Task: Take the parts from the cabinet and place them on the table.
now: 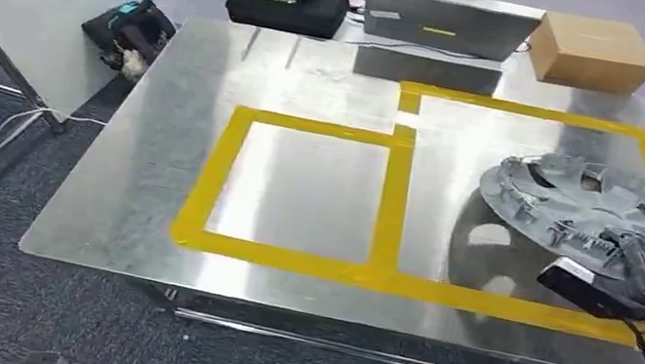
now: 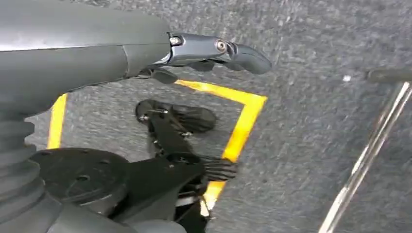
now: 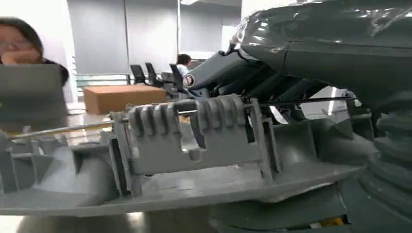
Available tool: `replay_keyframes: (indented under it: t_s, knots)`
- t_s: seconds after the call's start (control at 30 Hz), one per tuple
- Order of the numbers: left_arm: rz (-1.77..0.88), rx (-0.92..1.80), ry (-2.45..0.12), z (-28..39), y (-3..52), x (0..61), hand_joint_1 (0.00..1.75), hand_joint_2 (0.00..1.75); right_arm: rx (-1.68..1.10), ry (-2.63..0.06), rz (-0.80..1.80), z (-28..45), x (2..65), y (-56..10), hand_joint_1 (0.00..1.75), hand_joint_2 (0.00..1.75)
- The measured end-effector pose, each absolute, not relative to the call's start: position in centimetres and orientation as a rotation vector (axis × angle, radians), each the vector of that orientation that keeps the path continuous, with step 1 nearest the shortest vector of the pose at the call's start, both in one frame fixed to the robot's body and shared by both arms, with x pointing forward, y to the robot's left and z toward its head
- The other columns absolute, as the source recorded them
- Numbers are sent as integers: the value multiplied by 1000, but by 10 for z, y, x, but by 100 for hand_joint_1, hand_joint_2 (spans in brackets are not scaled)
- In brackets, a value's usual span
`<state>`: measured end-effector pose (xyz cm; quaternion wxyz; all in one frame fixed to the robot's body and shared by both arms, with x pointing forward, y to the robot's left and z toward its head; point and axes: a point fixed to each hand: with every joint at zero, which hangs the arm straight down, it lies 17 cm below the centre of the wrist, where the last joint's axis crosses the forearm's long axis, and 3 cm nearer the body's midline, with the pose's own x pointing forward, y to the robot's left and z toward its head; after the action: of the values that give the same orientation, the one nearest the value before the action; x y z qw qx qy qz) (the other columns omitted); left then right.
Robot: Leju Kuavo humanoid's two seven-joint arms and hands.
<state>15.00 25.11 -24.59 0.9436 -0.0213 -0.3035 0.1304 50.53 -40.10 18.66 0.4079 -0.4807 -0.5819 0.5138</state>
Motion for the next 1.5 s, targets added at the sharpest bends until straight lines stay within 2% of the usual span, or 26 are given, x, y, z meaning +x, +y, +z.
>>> replay_keyframes:
  t_s: [0.2, 0.53, 1.0, 1.5]
  knots:
    - [228, -31, -635, -244, 251, 157, 0, 175, -1213, -1352, 1281, 173, 537, -440, 175, 175]
    - [113, 16, -699, -240, 256, 165, 0, 175, -1065, -1331, 1385, 119, 537, -421, 175, 175]
    - [127, -10, -674, -241, 253, 162, 0, 175, -851, -1539, 1590, 95, 512, -287, 175, 175]
    - [120, -30, -688, -239, 249, 165, 0, 175, -1044, -1354, 1604, 97, 533, -302, 175, 175]
